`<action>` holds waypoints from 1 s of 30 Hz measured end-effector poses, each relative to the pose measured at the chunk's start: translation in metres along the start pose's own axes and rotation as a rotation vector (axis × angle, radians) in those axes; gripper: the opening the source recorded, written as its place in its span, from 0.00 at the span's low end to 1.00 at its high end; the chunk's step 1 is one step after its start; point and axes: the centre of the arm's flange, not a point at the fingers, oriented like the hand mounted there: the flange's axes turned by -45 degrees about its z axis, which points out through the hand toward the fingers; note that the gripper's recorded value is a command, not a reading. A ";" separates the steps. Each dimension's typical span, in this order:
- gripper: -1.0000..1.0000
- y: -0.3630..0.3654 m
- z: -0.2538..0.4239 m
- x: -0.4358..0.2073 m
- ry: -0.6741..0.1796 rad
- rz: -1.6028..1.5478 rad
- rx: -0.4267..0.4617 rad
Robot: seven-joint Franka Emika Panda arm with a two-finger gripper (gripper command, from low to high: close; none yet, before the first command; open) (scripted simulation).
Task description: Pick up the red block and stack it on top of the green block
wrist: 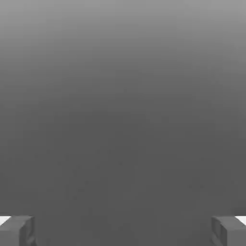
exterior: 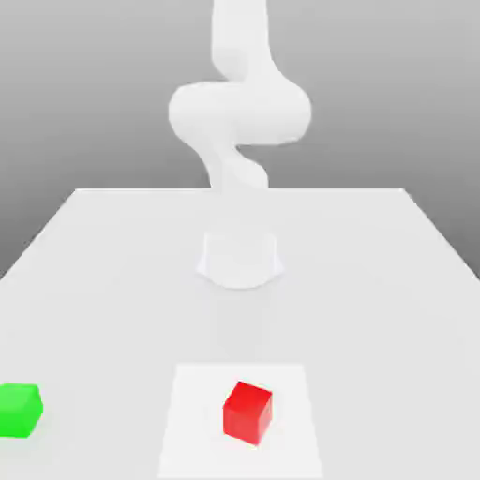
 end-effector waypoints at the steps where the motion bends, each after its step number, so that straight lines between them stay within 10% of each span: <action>1: 0.50 -0.001 0.025 -0.004 -0.035 0.017 -0.009; 21: 0.50 0.000 0.361 -0.251 -0.674 0.337 -0.149; 27: 0.50 0.001 0.411 -0.304 -0.704 0.355 -0.156; 28: 0.00 0.002 0.416 -0.310 -0.705 0.355 -0.156; 30: 0.00 0.002 0.416 -0.309 -0.704 0.355 -0.156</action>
